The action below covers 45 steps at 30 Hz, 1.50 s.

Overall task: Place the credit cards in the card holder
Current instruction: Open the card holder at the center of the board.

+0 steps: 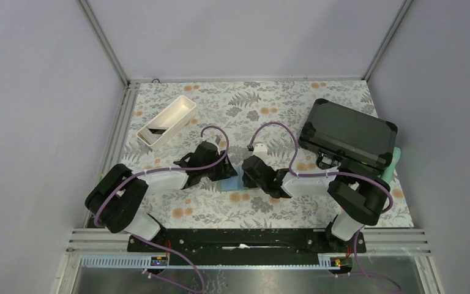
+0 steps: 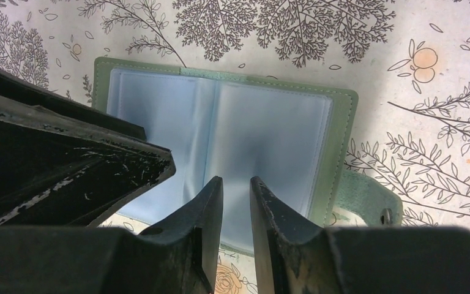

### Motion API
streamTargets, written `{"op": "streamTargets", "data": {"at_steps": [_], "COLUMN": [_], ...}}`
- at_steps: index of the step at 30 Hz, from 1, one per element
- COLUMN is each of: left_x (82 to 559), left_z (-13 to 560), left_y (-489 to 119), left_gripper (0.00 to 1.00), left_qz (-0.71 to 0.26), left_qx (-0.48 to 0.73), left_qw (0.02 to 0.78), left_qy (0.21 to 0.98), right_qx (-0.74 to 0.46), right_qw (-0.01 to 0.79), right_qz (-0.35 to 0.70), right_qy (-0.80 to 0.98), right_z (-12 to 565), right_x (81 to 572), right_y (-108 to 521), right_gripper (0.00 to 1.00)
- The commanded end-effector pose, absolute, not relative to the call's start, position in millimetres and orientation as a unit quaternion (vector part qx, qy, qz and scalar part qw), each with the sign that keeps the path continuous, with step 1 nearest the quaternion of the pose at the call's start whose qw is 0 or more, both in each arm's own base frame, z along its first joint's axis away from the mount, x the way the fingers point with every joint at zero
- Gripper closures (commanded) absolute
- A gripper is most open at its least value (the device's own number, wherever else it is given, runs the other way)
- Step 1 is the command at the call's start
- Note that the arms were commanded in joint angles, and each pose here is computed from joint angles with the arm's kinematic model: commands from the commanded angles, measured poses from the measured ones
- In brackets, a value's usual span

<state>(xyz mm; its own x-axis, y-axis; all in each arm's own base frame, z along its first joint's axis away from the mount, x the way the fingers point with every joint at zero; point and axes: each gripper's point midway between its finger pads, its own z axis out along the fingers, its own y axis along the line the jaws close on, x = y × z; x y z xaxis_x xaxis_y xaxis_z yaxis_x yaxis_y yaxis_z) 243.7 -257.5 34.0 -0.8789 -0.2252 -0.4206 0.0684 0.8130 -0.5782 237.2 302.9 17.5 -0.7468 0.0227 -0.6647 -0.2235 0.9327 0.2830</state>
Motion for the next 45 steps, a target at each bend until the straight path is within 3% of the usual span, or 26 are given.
{"op": "streamTargets", "data": {"at_steps": [1,20,28,32,39,45], "left_x": [246.5,247.8,264.4,275.8,299.4,342.3], "left_z": [20.3,22.3,75.7,103.0,131.9,180.7], "left_y": [-250.7,-240.7,-251.8,-249.0,-210.8,-134.5], "left_gripper": [0.56,0.56,0.39,0.35,0.33,0.28], "left_qz": [-0.279,-0.246,-0.270,-0.254,-0.202,-0.133], "left_qx": [-0.046,-0.037,-0.008,0.002,-0.012,-0.063], "left_qw": [0.250,0.254,0.298,0.322,0.351,0.377], "left_qy": [0.926,0.935,0.916,0.912,0.914,0.914], "right_qx": [-0.053,-0.047,-0.051,-0.049,-0.050,-0.057], "right_qw": [0.331,0.323,0.320,0.325,0.331,0.338], "right_qz": [0.145,0.125,0.138,0.146,0.155,0.160], "right_qy": [0.931,0.937,0.936,0.933,0.929,0.926], "right_z": [7.6,-1.0,3.0,7.2,15.3,22.2], "right_x": [227.1,216.3,216.6,218.0,219.9,221.1], "right_y": [282.4,262.0,269.1,271.4,274.8,276.4], "right_gripper": [0.69,0.67,0.67,0.67,0.67,0.67]}}
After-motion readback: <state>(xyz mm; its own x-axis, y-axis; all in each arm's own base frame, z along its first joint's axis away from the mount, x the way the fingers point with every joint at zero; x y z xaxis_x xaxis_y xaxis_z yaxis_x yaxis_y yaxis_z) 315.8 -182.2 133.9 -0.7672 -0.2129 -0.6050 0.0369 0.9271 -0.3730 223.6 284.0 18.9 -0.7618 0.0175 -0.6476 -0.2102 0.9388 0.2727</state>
